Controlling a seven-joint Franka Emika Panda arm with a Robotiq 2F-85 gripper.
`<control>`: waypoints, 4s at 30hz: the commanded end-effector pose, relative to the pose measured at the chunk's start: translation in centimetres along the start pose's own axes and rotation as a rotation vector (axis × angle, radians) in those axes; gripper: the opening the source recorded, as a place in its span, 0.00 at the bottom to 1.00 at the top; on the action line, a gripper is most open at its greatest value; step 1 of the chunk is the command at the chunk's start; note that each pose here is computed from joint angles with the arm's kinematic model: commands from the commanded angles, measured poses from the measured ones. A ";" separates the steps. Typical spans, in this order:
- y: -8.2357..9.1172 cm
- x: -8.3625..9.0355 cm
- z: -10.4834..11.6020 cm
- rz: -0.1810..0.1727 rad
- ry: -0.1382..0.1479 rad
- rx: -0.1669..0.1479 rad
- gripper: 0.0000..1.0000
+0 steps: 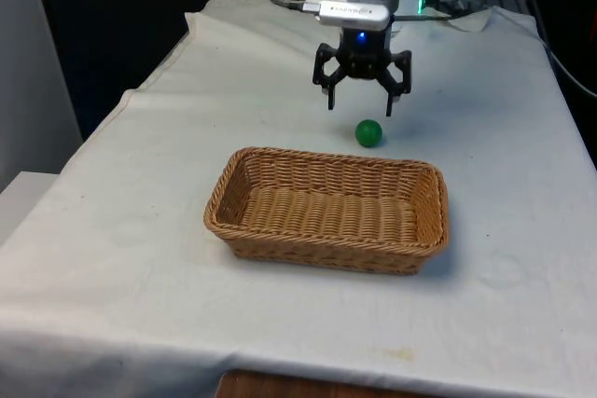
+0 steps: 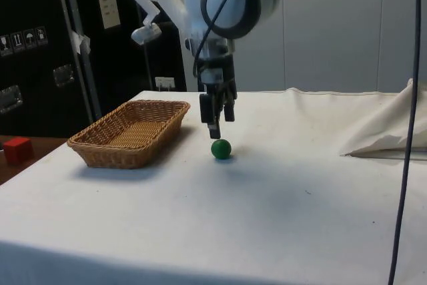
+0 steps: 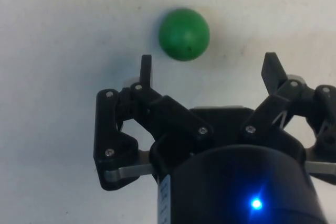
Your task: Pick up the ball and place it into the basket.
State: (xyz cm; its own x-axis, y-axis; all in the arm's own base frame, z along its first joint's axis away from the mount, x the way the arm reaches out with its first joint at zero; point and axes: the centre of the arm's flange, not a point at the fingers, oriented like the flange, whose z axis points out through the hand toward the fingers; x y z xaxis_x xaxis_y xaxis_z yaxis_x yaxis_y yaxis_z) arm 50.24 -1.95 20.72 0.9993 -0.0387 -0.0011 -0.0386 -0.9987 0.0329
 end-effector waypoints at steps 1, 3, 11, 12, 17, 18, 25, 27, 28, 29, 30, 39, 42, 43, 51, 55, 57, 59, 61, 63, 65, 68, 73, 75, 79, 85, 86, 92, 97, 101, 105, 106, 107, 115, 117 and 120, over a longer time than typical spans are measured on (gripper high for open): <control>0.0 0.0 0.3 -0.004 -0.001 -0.004 1.00; 0.0 0.2 0.7 -0.014 0.005 0.002 1.00; -0.2 0.3 1.7 -0.014 0.017 -0.007 1.00; -0.3 0.2 1.9 -0.015 0.016 -0.007 1.00; -0.3 0.2 2.1 -0.015 0.004 -0.018 1.00; -0.7 0.2 2.4 -0.013 0.015 -0.002 1.00; -1.0 0.2 3.1 -0.007 0.016 0.001 1.00; -1.1 0.2 3.3 -0.004 0.022 -0.001 1.00; -1.1 0.2 3.4 -0.004 0.022 -0.001 1.00; -1.1 0.2 3.4 -0.003 0.023 -0.002 1.00; -1.0 0.2 3.4 -0.003 0.023 -0.004 1.00; -0.9 0.2 3.3 -0.002 0.022 -0.011 0.37; -0.8 0.3 3.4 -0.003 0.017 -0.017 0.09; -0.9 0.2 3.3 -0.002 0.021 -0.011 0.09; -0.9 0.3 3.0 -0.003 0.021 -0.013 0.00; -0.8 0.3 2.0 -0.002 0.026 -0.013 0.00; -0.8 0.3 1.5 -0.003 0.027 -0.010 0.00; -0.9 0.3 0.6 -0.006 0.027 -0.005 0.00; -1.1 0.4 0.5 -0.007 0.031 0.008 0.00; -0.9 0.3 -0.4 -0.006 0.030 0.001 0.00; -0.9 0.3 -1.4 -0.008 0.031 0.006 0.00; -0.9 0.4 -2.4 -0.013 0.033 0.010 0.00; -0.8 0.5 -4.2 -0.019 0.039 0.017 0.00; -0.8 0.5 -4.9 -0.024 0.040 0.020 0.00; -0.8 0.6 -5.9 -0.031 0.042 0.023 0.00; -0.8 0.6 -7.6 -0.043 0.054 0.038 0.00; -0.6 0.7 -8.4 -0.045 0.050 0.028 0.00; -0.6 0.7 -10.5 -0.064 0.051 0.030 0.00; -0.6 1.2 -11.5 -0.077 0.044 0.026 0.00; -0.8 2.1 -11.6 -0.083 0.034 0.024 0.00; -0.8 3.3 -11.6 -0.084 0.026 0.018 0.00; -0.9 3.6 -11.6 -0.084 0.026 0.016 0.00; -0.9 4.0 -11.6 -0.085 0.024 0.015 0.00; -1.1 6.7 -11.3 -0.082 0.022 0.000 0.00; -1.3 7.3 -11.4 -0.083 0.027 -0.003 0.00; -1.3 8.1 -11.4 -0.080 0.037 -0.015 0.00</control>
State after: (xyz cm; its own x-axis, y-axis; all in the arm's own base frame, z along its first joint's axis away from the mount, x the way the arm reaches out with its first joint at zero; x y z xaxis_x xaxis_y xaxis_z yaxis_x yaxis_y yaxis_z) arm 58.36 -0.58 32.02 0.9986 0.0426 0.0324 0.0409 -0.9980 0.0491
